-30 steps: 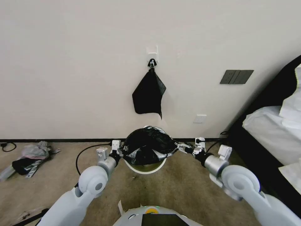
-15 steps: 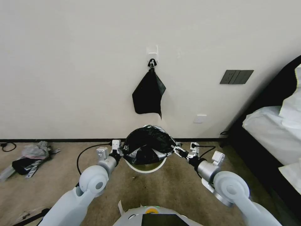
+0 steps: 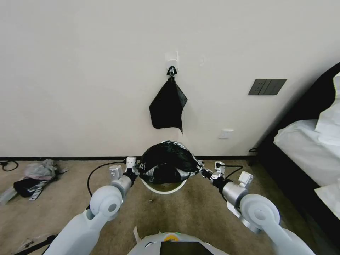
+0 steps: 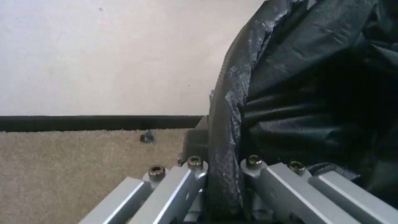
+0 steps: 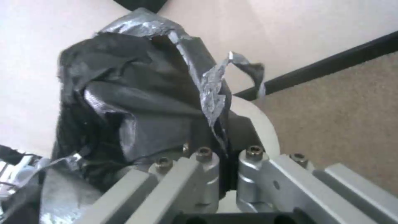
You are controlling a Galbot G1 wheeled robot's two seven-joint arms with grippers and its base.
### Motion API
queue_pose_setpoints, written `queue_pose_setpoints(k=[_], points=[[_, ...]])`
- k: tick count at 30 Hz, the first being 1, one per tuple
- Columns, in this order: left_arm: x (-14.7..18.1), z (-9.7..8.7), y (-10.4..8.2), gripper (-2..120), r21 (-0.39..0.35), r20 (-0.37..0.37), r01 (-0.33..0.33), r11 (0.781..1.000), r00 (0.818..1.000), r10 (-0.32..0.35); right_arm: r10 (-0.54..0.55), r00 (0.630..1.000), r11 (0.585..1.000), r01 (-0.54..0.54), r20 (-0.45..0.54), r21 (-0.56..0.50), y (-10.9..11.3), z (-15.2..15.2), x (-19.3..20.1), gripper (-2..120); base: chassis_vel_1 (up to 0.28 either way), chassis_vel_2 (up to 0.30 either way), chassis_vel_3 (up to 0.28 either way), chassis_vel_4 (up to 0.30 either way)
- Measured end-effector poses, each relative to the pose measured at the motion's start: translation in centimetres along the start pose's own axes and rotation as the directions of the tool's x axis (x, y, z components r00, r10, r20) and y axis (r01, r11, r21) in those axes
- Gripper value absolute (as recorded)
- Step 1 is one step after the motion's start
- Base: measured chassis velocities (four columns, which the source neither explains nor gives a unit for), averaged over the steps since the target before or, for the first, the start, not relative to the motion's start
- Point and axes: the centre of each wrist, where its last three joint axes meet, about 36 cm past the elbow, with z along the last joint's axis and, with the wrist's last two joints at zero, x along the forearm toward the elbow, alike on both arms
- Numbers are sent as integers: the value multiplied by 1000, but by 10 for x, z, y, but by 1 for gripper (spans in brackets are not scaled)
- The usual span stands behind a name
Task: Place a trash bag onto the trash bin.
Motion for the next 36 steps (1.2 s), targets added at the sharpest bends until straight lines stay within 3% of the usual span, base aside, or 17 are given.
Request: queue_pose_setpoints(k=[11, 18, 23, 29, 30, 36], points=[[-3, -1, 3, 1, 81, 26, -22, 997, 999, 20, 53, 996, 999, -52, -75, 18, -15, 11, -1, 0, 0, 0, 0, 0], [-8, 0, 0, 1, 123, 38, -22, 992, 999, 17, 10, 993, 1000, -7, -119, 27, -12, 32, 2, 0, 0, 0, 0, 0], [-8, 0, -1, 1, 123, 36, -17, 992, 999, 13, -2, 995, 1000, 3, -97, 12, -10, 34, 1, 2, 0, 0, 0, 0], [-9, -3, 3, 1, 116, 25, 21, 993, 999, -24, -17, 1000, 1000, 17, -12, 4, -1, 29, 9, 29, 0, 0, 0, 0], [-9, -3, 3, 1, 116, 25, 21, 993, 999, -24, -17, 1000, 1000, 17, -12, 4, -1, 29, 9, 29, 0, 0, 0, 0], [-14, -8, 9, 1, 114, 19, 69, 991, 997, -71, 24, 998, 997, -28, 62, 66, 0, 22, 16, 52, 0, 0, 0, 0]])
